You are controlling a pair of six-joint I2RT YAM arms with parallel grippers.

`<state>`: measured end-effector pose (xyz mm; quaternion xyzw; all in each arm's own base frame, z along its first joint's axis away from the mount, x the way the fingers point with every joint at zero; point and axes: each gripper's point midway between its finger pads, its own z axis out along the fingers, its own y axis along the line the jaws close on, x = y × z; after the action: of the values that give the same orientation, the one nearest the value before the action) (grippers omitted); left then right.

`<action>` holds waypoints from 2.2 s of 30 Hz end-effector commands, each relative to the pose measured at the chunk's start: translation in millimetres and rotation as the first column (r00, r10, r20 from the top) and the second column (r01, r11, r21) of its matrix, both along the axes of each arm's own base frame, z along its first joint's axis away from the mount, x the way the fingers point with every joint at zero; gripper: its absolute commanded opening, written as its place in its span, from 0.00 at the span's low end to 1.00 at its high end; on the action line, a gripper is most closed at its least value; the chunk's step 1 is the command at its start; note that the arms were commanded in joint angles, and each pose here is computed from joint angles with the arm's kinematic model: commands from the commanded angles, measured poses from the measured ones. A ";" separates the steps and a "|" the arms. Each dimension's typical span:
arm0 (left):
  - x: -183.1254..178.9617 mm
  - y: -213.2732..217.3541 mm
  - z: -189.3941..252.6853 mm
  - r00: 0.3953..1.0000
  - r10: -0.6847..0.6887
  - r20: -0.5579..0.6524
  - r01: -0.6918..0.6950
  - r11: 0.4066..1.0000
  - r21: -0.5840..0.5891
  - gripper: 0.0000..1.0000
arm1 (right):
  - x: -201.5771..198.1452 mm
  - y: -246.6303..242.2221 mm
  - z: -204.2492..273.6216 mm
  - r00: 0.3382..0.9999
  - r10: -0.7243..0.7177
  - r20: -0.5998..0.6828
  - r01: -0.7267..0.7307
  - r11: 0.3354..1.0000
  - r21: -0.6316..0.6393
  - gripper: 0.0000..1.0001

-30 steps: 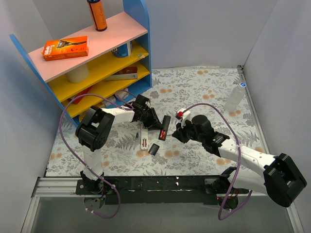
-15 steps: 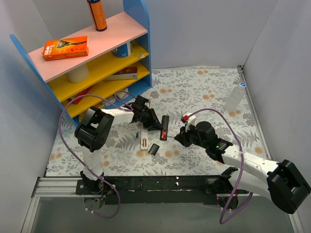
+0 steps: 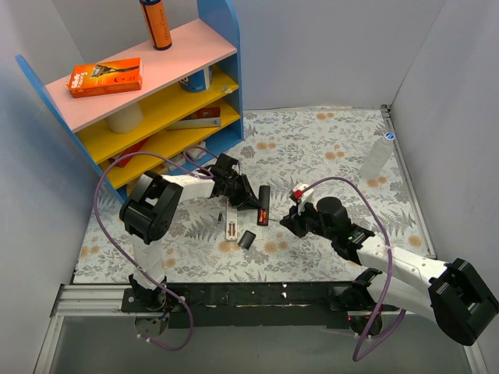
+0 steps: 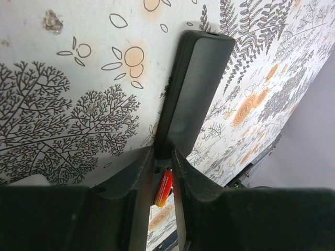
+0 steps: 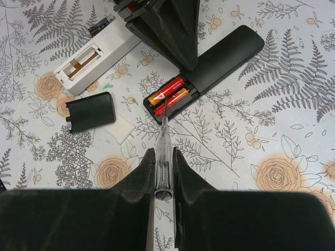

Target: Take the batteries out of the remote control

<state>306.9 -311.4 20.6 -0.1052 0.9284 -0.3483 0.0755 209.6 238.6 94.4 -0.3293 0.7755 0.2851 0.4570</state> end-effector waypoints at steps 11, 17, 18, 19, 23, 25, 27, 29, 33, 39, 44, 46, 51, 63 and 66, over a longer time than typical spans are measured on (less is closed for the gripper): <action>-44.0 46.1 -52.4 0.989 0.018 -0.148 0.016 0.975 0.223 0.19 | 1.0 7.5 25.2 1.000 -0.012 0.005 0.011 0.997 0.082 0.01; -46.2 45.6 -53.3 0.987 0.026 -0.157 0.008 0.977 0.215 0.19 | -1.4 13.8 21.4 0.994 0.090 0.066 -0.093 0.995 0.031 0.01; -46.5 45.8 -53.4 0.987 0.026 -0.156 0.008 0.977 0.214 0.19 | -1.4 11.4 17.7 0.995 0.081 0.065 -0.083 0.996 0.025 0.01; -46.1 45.2 -53.8 0.988 0.026 -0.155 0.007 0.977 0.211 0.19 | -0.4 9.5 17.3 0.995 0.070 0.069 -0.072 0.997 0.022 0.01; -49.5 47.2 -56.4 0.986 0.031 -0.162 0.005 0.977 0.214 0.18 | 0.7 -0.9 17.5 0.997 -0.010 0.073 0.006 0.998 0.061 0.01; -50.7 47.6 -56.8 0.986 0.032 -0.164 0.004 0.977 0.214 0.18 | 1.0 -8.6 10.0 0.996 -0.060 0.064 0.055 0.996 0.071 0.01; -51.3 48.9 -57.0 0.986 0.034 -0.165 0.002 0.976 0.216 0.18 | 4.7 -12.0 17.3 0.991 -0.111 0.077 0.101 0.988 0.120 0.01; -52.2 49.3 -57.4 0.985 0.037 -0.166 0.001 0.976 0.219 0.18 | 4.8 -14.7 18.1 0.988 -0.132 0.085 0.119 0.982 0.144 0.01; -52.4 48.4 -56.8 0.985 0.038 -0.169 -0.001 0.977 0.214 0.18 | 1.9 -10.7 23.2 0.989 -0.099 0.109 0.081 0.984 0.160 0.01; -51.0 47.1 -56.0 0.985 0.042 -0.165 -0.007 0.978 0.207 0.18 | 0.9 -0.6 34.3 0.989 -0.031 0.144 0.009 0.988 0.153 0.01; -53.1 46.6 -57.6 0.984 0.042 -0.172 -0.007 0.980 0.200 0.18 | 7.5 6.7 38.5 0.987 0.023 0.160 -0.035 0.996 0.077 0.01; -53.2 45.8 -57.5 0.984 0.040 -0.171 -0.007 0.981 0.194 0.18 | 11.5 11.7 45.4 0.981 0.056 0.184 -0.066 0.997 0.048 0.01; -55.3 45.5 -58.9 0.983 0.042 -0.178 -0.008 0.982 0.190 0.18 | 19.4 21.0 53.5 0.972 0.100 0.214 -0.105 0.994 0.014 0.01; -55.5 45.8 -61.1 0.982 0.047 -0.185 -0.011 0.981 0.191 0.18 | 26.8 57.6 79.3 0.948 0.245 0.203 -0.242 0.969 -0.042 0.01; -55.0 45.4 -61.6 0.981 0.050 -0.186 -0.014 0.981 0.191 0.18 | 24.6 61.9 78.1 0.941 0.270 0.204 -0.264 0.963 -0.058 0.01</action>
<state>301.6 -308.9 19.6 -0.1210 0.9188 -0.3688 0.0724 238.2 281.4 144.8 -0.4377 0.7155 0.2734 0.4709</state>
